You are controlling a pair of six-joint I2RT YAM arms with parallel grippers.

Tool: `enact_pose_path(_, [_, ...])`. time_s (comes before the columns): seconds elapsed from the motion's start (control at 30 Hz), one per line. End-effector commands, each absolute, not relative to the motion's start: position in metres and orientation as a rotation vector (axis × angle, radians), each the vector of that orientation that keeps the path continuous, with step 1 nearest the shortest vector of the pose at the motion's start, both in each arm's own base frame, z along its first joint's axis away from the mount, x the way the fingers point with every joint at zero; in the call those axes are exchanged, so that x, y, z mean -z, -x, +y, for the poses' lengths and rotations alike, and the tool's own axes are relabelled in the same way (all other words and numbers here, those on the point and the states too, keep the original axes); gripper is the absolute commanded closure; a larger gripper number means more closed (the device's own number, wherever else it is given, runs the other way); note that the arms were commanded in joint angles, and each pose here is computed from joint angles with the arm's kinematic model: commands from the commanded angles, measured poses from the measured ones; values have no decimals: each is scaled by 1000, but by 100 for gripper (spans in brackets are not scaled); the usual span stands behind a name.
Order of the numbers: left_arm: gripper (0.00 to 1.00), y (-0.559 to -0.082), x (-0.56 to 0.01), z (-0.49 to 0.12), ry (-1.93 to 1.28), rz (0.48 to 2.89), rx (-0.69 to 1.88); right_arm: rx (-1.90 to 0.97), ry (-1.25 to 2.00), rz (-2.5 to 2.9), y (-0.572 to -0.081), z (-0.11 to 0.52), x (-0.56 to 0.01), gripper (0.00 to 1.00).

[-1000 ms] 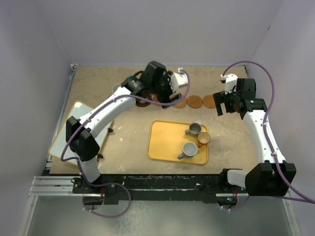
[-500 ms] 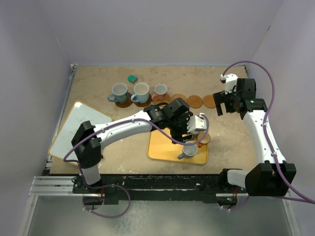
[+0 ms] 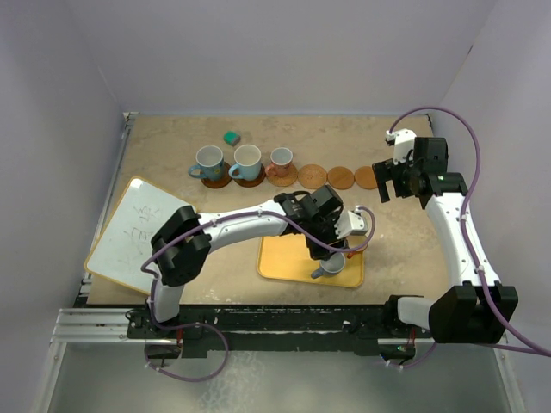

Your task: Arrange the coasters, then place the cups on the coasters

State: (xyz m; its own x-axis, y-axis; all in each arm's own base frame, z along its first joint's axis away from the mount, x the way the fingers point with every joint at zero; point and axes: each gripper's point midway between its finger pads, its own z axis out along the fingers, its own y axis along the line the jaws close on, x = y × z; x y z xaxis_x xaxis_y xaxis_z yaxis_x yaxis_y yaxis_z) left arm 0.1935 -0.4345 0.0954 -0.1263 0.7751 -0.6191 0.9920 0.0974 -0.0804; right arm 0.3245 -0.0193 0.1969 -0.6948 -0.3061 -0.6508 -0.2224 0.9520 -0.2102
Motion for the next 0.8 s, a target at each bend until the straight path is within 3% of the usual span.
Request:
enact_pose_path(0.0, [48, -185, -106, -454, -1698, 1932, 761, 162, 371, 2327, -327, -21, -205, 0])
enact_pose_path(0.57, [96, -182, -102, -453, -1738, 1928, 724, 169, 375, 2325, -327, -22, -206, 0])
enact_pose_path(0.77, [97, -188, -121, -446, -1764, 1855, 664, 175, 376, 2329, -327, -23, -205, 0])
